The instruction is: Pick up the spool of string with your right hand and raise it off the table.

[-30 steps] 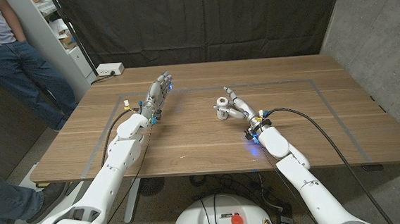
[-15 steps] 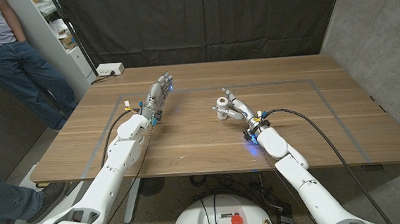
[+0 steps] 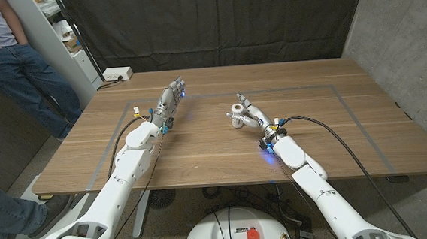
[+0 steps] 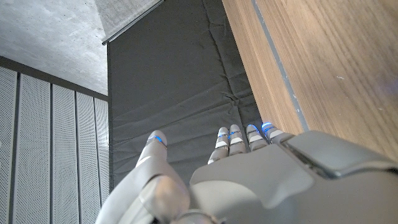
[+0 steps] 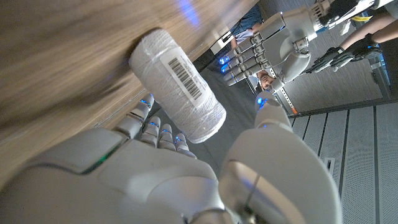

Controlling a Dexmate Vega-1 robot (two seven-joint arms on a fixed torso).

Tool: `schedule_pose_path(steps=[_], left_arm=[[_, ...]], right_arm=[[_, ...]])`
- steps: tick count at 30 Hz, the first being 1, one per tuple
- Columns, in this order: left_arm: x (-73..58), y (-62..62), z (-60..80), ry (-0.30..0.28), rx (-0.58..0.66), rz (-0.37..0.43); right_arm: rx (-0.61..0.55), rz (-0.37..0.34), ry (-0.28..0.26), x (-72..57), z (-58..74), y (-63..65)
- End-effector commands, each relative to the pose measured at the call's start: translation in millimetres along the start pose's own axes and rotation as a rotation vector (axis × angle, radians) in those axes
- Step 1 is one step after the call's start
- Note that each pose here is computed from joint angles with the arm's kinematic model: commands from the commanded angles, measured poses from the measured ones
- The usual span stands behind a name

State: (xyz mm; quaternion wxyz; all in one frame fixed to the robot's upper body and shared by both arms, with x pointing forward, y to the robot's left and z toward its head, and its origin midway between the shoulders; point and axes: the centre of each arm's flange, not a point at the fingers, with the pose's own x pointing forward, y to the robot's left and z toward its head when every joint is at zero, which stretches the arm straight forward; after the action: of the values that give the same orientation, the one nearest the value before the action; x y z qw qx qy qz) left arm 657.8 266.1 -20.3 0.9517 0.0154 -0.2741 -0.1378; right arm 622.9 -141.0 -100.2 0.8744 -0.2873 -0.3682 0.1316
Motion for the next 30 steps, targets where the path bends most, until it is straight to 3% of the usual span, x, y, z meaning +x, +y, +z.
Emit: schedule_pose_path(steps=[1,30], left_arm=[[-1.3,0.1,1.0,0.002,0.0,0.004],[-5.5,0.7,2.6,0.0,0.002,0.011]], right_arm=[[0.012,-0.011,-0.012,4.1,-1.5,4.1],[-0.005,-0.048,-0.012,8.2,-9.0,13.9]])
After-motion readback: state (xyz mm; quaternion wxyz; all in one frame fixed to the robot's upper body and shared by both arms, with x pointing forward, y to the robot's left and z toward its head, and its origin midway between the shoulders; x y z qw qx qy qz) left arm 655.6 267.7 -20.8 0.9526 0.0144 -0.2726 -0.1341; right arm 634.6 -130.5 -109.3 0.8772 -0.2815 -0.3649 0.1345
